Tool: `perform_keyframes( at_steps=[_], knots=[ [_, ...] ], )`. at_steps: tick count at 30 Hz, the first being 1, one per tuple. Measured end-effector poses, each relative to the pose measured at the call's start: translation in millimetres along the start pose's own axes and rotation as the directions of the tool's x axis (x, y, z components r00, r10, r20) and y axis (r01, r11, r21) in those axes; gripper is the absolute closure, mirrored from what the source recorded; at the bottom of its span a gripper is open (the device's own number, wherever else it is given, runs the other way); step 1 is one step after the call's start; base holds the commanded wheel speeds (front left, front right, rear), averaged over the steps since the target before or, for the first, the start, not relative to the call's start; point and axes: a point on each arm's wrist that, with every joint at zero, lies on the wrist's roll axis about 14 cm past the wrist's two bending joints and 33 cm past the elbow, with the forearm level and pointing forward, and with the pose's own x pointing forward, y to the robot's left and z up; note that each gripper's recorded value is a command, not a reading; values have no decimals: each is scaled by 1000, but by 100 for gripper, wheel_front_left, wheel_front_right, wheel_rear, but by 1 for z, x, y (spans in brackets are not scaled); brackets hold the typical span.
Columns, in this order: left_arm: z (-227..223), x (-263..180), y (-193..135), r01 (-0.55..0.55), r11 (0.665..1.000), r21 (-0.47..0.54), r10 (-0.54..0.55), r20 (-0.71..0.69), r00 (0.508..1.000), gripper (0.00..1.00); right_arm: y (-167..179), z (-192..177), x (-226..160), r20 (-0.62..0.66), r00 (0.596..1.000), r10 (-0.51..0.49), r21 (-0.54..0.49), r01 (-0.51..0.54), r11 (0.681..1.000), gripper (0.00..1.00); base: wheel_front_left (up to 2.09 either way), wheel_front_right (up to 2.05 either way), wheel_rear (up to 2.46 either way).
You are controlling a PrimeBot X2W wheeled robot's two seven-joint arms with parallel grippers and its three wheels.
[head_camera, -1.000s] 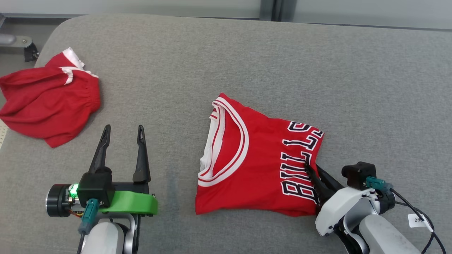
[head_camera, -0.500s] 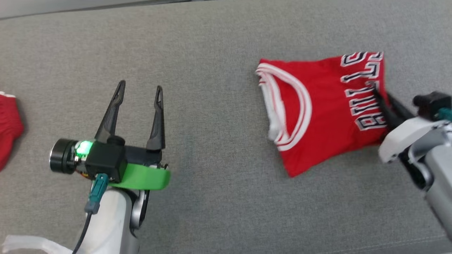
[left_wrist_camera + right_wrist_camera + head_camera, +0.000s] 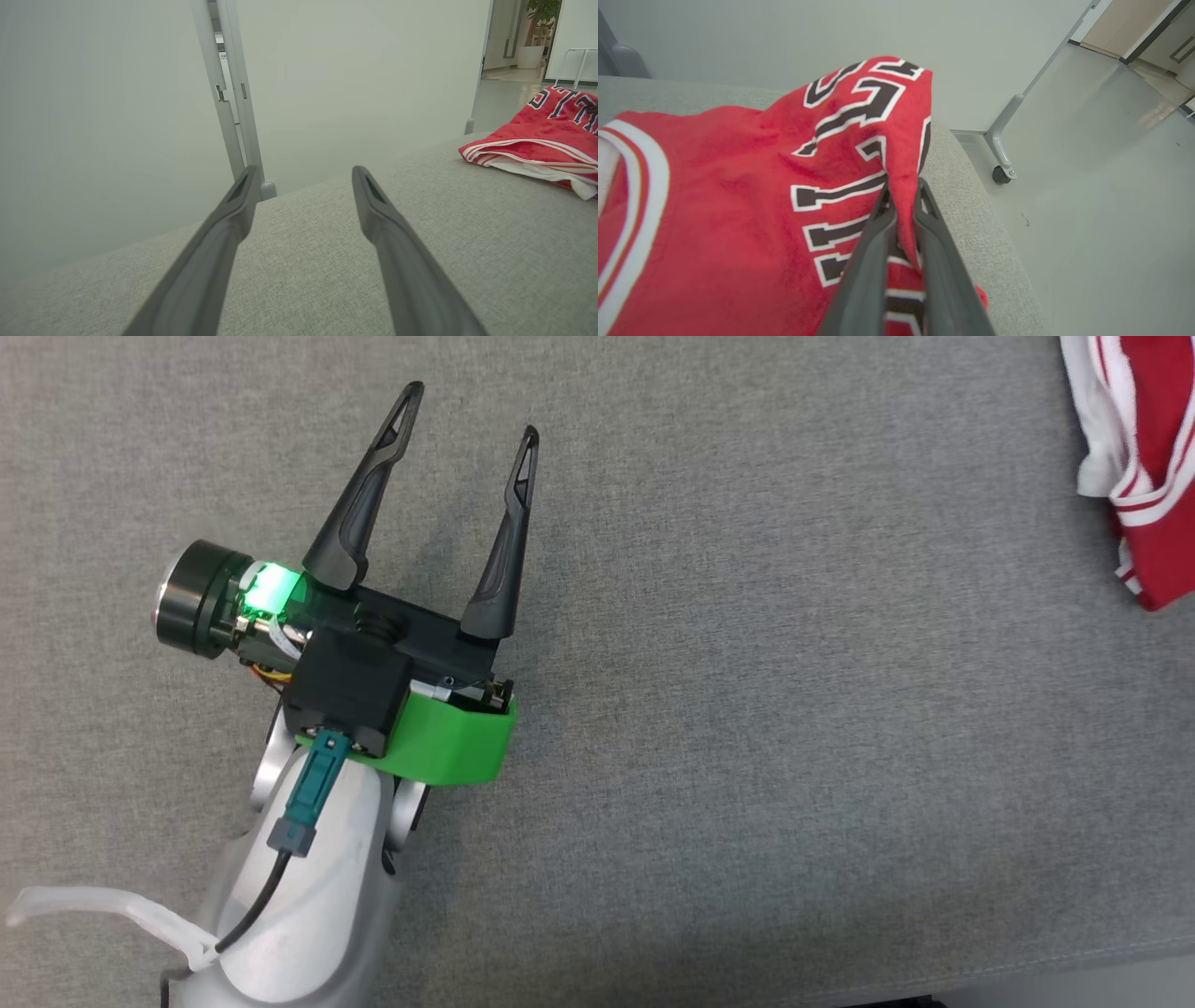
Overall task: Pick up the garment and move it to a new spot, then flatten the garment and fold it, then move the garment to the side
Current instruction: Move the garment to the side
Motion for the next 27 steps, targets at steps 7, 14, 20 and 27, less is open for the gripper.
perform_keyframes(
  at_steps=[7,14,20,27],
  knots=[
    [-41,-3,5,-2,1000,-20,0,-72,997,0,-3,-44,22,-87,995,-56,-17,55,998,0,0,0,0],
    [-44,-8,12,-21,1000,-8,20,-93,995,0,-7,-22,19,14,996,-84,-8,84,996,0,0,0,0],
    [-39,-29,17,-67,998,-1,66,-138,988,0,29,-11,-25,119,992,-31,44,26,999,0,0,0,0],
    [-27,-56,17,-122,992,-15,117,-177,977,0,79,8,-90,219,975,44,119,-71,990,0,0,0,0]
  ],
)
